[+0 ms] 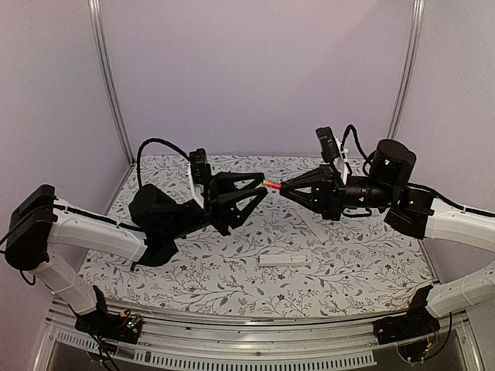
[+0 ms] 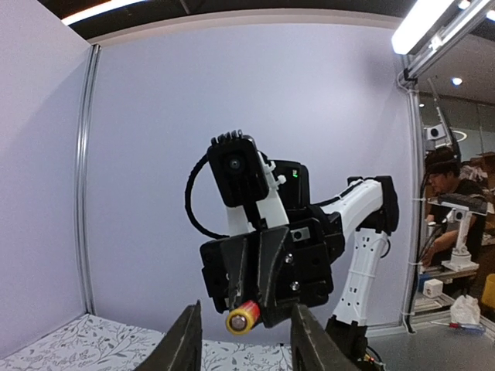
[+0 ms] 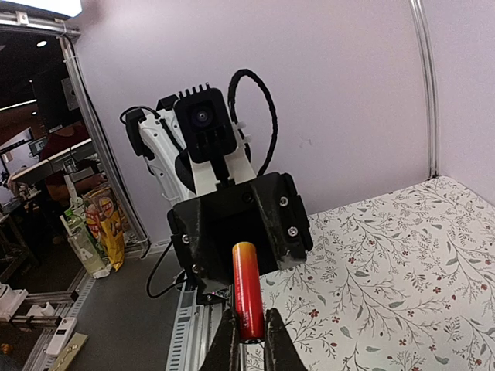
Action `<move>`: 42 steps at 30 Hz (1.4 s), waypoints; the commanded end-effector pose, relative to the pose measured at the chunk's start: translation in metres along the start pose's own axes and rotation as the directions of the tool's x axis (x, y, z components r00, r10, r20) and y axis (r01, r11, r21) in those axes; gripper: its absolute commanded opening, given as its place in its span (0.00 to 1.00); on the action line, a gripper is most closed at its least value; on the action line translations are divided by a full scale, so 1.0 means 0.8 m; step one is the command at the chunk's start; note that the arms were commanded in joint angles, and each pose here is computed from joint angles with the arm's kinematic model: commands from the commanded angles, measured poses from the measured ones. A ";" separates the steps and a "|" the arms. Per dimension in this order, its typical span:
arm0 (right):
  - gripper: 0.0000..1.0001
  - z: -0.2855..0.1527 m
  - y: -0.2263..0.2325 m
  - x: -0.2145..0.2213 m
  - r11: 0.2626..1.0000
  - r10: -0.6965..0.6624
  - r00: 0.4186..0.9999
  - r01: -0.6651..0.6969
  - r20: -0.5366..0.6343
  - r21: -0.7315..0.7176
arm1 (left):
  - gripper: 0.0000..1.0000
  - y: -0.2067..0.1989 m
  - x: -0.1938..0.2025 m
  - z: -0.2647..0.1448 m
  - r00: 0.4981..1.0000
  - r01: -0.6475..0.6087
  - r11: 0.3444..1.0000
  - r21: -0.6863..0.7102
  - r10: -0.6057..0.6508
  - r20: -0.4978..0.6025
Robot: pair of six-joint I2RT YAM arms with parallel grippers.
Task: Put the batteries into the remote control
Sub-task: Pass from the left arm to the right, then place the battery in the battery compartment.
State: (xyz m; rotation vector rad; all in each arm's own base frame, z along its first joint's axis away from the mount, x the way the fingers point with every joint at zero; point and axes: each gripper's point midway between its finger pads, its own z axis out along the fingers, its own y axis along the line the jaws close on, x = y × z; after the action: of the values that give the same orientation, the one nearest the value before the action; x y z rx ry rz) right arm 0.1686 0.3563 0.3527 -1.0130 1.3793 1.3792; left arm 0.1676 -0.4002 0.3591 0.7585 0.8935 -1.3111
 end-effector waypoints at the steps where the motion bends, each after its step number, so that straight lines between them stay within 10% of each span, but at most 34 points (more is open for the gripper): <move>1: 0.00 -0.007 0.001 -0.021 0.998 -0.044 0.999 0.044 0.014 0.038 | 0.47 -0.005 -0.023 -0.007 0.997 -0.061 0.998 0.000 0.061 0.047; 18: 0.00 -0.038 -0.100 0.053 0.931 0.240 0.947 -0.163 -0.211 0.328 | 0.87 0.039 0.024 -0.063 0.965 -0.174 0.965 -0.198 0.128 -0.228; 24: 0.00 -0.064 -0.143 0.160 0.830 0.448 0.807 -0.214 -0.386 0.515 | 0.87 0.060 0.128 -0.106 0.775 -0.362 0.925 -0.115 0.231 -0.588; 31: 0.00 -0.097 -0.155 0.260 0.726 0.637 0.599 -0.256 -0.485 0.638 | 0.88 0.049 0.232 -0.150 0.577 -0.297 0.953 0.056 0.226 -0.784; 42: 0.00 -0.126 -0.169 0.313 0.644 0.728 0.477 -0.228 -0.492 0.730 | 0.87 0.065 0.298 -0.161 0.501 -0.278 0.957 0.084 0.219 -0.837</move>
State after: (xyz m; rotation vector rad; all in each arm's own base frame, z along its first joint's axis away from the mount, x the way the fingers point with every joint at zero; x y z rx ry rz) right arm 0.2306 0.2765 0.0927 -0.8102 2.6821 0.8076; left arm 0.2019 -0.3863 0.0874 1.4631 1.5313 -0.5930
